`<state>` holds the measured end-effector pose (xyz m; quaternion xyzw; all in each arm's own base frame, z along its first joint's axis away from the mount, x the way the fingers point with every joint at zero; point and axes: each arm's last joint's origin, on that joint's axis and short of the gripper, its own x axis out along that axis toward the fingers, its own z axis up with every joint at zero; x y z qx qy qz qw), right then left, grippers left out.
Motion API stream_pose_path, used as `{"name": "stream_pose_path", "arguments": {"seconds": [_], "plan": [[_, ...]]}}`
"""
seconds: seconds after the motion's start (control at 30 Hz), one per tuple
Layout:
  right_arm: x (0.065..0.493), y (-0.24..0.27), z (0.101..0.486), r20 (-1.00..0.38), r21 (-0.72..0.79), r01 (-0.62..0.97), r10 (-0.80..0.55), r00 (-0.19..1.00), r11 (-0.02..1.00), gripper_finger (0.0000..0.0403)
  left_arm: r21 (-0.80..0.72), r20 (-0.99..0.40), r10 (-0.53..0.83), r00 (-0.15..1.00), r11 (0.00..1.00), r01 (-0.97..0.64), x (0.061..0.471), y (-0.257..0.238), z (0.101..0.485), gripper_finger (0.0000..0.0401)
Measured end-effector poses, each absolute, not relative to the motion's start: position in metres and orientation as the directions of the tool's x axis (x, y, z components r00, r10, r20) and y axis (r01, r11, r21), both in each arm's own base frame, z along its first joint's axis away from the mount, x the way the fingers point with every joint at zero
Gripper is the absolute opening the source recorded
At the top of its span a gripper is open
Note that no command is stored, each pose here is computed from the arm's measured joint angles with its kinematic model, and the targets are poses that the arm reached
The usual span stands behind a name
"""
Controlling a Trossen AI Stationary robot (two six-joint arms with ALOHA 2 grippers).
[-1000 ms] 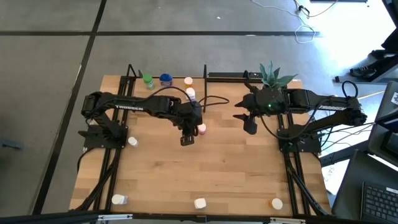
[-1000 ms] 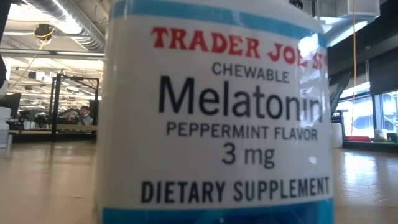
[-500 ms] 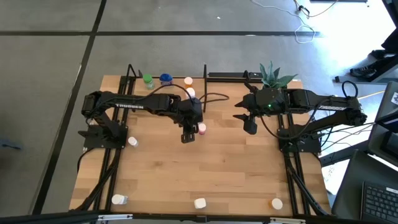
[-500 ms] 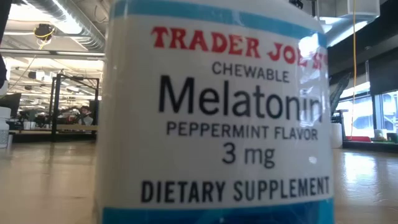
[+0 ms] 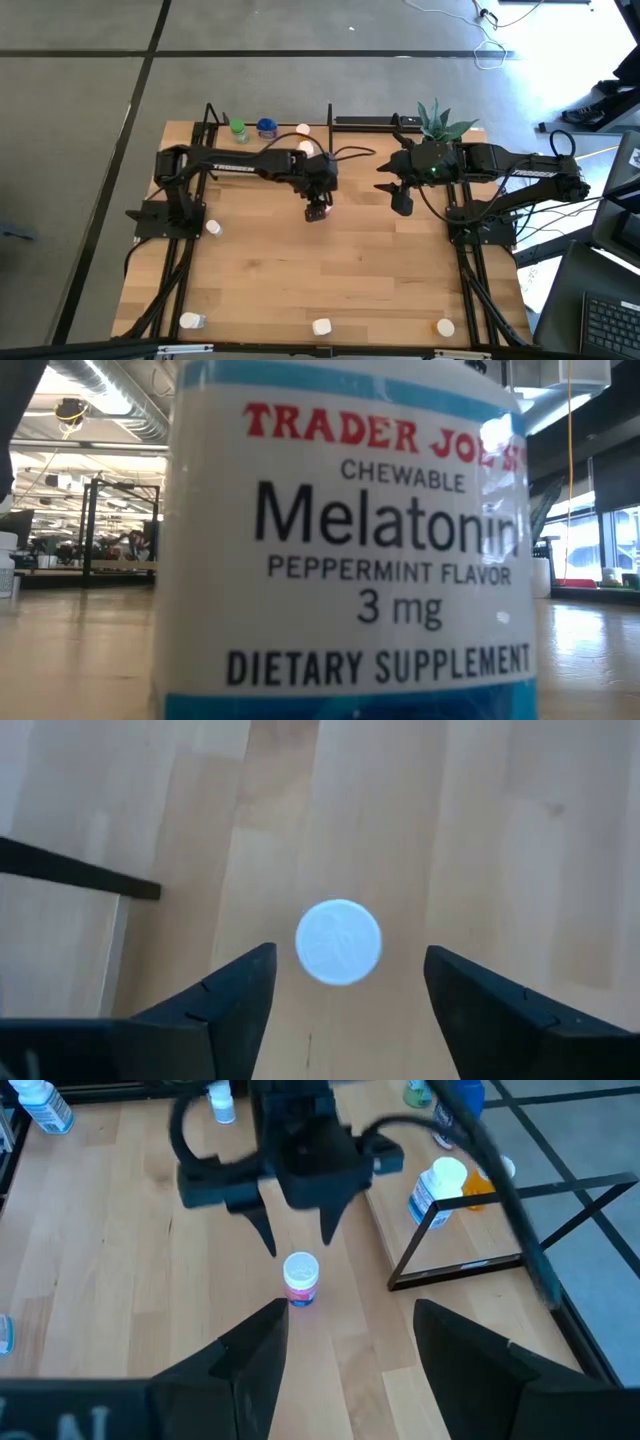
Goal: Pick and place medicine bottles onto shelf by color
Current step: Put the pink pill bottle on the shelf
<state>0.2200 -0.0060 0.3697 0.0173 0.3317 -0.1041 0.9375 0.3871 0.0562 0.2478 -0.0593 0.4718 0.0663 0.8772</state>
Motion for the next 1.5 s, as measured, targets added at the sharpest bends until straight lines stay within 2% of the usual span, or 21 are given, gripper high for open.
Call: {"name": "stream_pose_path", "arguments": {"seconds": [0.47, 1.03, 1.3, 1.5], "plan": [[0.22, -0.006, 0.37, -0.625, -0.038, 0.206, -0.184, 0.759, 0.978, 0.0218, 0.012, -0.828, 0.123, 0.547, 0.979, -0.202, 0.395, 0.062, 0.239, 0.025], [0.22, -0.006, 0.37, -0.62, -0.038, 0.205, -0.184, 0.763, 0.978, 0.0218, -0.017, -0.878, 0.081, 0.472, 0.98, -0.2, 0.406, 0.062, 0.2, 0.025], [0.221, -0.006, 0.371, -0.617, -0.038, 0.205, -0.184, 0.765, 0.978, 0.0218, -0.033, -0.88, 0.062, 0.471, 0.981, -0.191, 0.407, 0.062, 0.199, 0.025], [0.221, -0.006, 0.371, -0.617, -0.038, 0.204, -0.183, 0.765, 0.978, 0.0218, -0.054, -0.906, 0.046, 0.421, 0.973, -0.223, 0.398, 0.061, 0.203, 0.025]]}}
